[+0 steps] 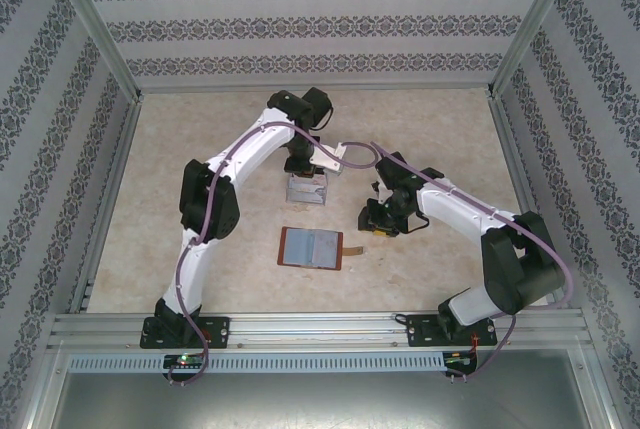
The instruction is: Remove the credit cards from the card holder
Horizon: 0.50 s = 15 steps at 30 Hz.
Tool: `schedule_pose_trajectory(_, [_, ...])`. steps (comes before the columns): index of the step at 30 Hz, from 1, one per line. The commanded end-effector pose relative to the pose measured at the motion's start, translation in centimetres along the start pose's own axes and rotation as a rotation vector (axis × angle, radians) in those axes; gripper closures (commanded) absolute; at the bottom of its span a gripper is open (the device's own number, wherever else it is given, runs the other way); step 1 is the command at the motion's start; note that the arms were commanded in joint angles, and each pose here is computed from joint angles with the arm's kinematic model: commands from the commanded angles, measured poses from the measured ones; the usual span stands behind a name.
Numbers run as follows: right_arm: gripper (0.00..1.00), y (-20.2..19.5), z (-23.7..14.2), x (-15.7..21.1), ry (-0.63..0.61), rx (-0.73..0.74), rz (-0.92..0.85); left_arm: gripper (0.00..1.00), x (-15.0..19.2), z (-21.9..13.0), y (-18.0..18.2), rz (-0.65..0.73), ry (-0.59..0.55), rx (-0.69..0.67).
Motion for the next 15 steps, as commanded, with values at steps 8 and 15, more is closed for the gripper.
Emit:
schedule_pose_trajectory(8, [0.62,-0.7,0.3,-0.2,0.005,0.008,0.017,1.0,1.5,1.1,-1.5,-0.029,0.042,0.145])
schedule_pose_trajectory(15, [0.62,-0.7,0.3,-0.3,0.01,0.007,0.016,1.0,1.8,1.6,-1.9,-0.039,0.054,0.176])
Point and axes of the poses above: each hand's point on the last joint's axis, 136 mm out from that joint toward the fingers, its own z axis out along the fingers, its own y axis along the line the jaws close on, x = y × z, the point moved 1 cm from there along -z, back along the fingers, and after that the axes turned 12 degrees about z, right-handed, at the moved point
